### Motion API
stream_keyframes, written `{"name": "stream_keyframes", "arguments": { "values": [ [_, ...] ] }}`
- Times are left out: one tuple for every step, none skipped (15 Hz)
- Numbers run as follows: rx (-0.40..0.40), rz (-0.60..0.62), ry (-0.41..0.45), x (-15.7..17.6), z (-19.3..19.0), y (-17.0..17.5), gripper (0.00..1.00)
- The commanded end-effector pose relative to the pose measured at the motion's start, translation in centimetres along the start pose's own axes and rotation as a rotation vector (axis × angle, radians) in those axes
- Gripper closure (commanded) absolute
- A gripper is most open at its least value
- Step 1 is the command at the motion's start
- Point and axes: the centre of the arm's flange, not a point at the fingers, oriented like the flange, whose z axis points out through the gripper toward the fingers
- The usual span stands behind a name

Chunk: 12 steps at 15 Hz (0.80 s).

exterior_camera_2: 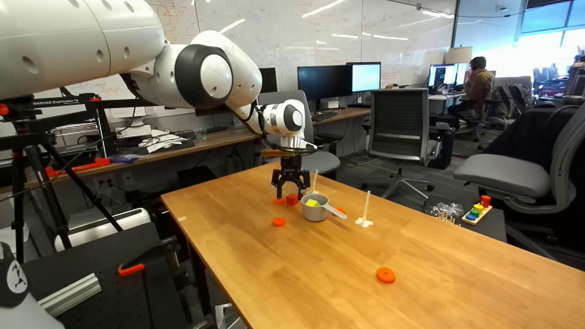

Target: Put the green, yellow and orange blocks inside the grey measuring cup

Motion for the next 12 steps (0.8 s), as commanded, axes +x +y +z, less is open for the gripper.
{"name": "stream_keyframes", "arguments": {
  "values": [
    [0.022,-0.008,-0.014,2.2,-0.6,0.2,0.00],
    [0.023,-0.006,-0.015,2.3,-0.6,0.3,0.00],
    [0.025,-0.004,-0.016,2.3,-0.5,0.5,0.00],
    [0.024,-0.003,-0.015,2.3,-0.4,0.6,0.22],
    [0.025,0.000,-0.014,2.3,-0.4,0.8,0.28],
    [0.028,0.003,-0.012,2.3,-0.4,0.9,0.34],
    [0.031,0.006,-0.010,2.3,-0.4,1.1,0.42],
    [0.033,0.009,-0.008,2.2,-0.3,1.3,0.51],
    [0.035,0.011,-0.008,2.2,-0.3,1.4,0.58],
    [0.037,0.013,-0.008,2.2,-0.3,1.6,0.67],
    [0.039,0.015,-0.007,2.2,-0.3,1.7,0.73],
    [0.041,0.016,-0.007,2.2,-0.3,1.8,0.82]
  ]
}}
